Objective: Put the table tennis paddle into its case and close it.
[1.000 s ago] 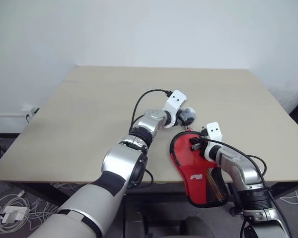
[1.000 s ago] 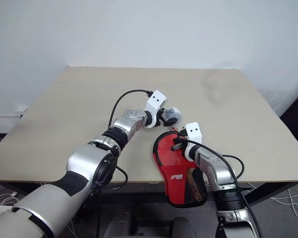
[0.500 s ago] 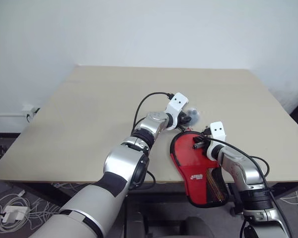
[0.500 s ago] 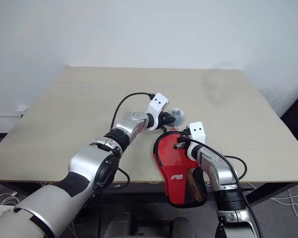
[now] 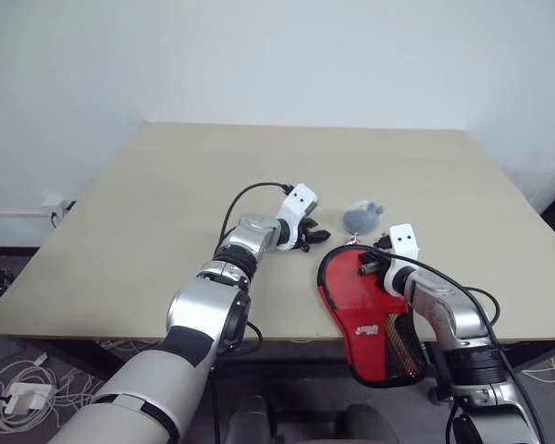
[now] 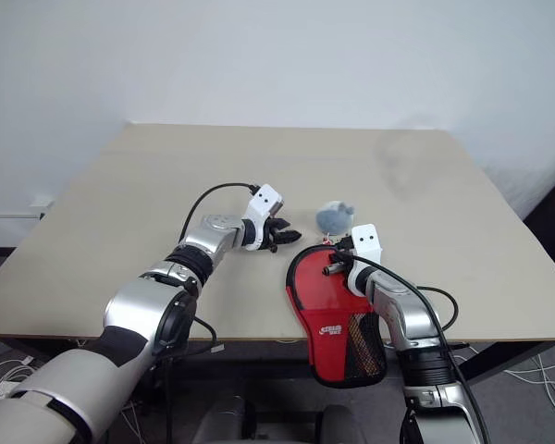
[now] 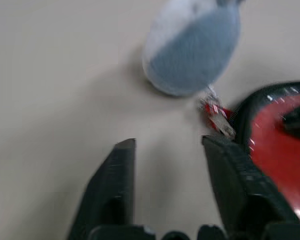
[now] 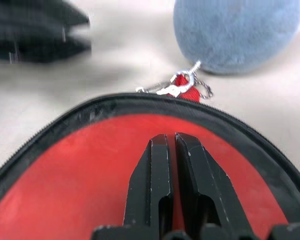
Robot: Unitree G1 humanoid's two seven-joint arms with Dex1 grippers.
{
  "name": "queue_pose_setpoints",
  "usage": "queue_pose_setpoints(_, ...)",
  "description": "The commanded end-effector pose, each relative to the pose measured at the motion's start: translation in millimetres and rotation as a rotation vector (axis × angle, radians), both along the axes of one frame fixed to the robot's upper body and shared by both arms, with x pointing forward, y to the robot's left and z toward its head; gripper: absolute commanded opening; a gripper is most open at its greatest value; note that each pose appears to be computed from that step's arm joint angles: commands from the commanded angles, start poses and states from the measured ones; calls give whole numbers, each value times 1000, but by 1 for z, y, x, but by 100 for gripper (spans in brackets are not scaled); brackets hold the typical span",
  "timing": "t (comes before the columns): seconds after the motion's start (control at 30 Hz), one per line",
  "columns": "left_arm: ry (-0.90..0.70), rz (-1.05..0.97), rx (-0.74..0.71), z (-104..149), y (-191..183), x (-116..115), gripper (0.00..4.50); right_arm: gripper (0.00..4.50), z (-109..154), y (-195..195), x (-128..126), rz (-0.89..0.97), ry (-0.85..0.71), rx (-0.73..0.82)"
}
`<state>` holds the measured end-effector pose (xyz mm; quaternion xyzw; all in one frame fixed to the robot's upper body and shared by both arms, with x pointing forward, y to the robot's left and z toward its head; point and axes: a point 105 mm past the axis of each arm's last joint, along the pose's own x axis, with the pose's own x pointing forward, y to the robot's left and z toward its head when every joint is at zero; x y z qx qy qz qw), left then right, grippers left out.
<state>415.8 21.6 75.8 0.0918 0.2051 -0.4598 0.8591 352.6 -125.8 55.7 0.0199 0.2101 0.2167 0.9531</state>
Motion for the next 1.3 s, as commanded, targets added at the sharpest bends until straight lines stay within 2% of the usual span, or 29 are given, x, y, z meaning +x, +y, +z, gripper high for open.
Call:
queue_pose_setpoints(0.03, -50, -79, -36, 18, -11, -2, 377, 27, 28, 2, 10, 1, -100, 21)
queue_pose_setpoints(0.3, 16, -138, -56, 4, -8, -22, 377, 27, 60, 1, 23, -45, -189, 72)
queue_pose_setpoints(0.4, -20, -167, -66, 9, -6, -33, 377, 27, 71, -3, 29, -76, -218, 80)
queue_pose_setpoints(0.6, -191, -275, -63, 30, -16, -68, 377, 27, 90, -20, 44, -184, -266, 101)
queue_pose_setpoints(0.77, -205, -348, -61, 40, -39, -88, 377, 27, 98, -26, 52, -213, -283, 96)
queue_pose_setpoints(0.87, -180, -371, -35, 31, -54, -93, 377, 27, 99, -25, 55, -208, -278, 92)
queue_pose_setpoints(1.0, -103, -362, 61, -1, -62, -94, 377, 27, 98, -17, 57, -189, -266, 103)
queue_pose_setpoints(1.1, -75, -334, 127, -22, -61, -91, 379, 82, 98, -12, 61, -169, -253, 106)
queue_pose_setpoints(1.2, -59, -309, 170, -37, -58, -89, 379, 180, 97, -5, 66, -150, -235, 96)
queue_pose_setpoints(1.3, -49, -275, 179, -41, -57, -85, 379, 289, 93, -2, 74, -156, -207, 89)
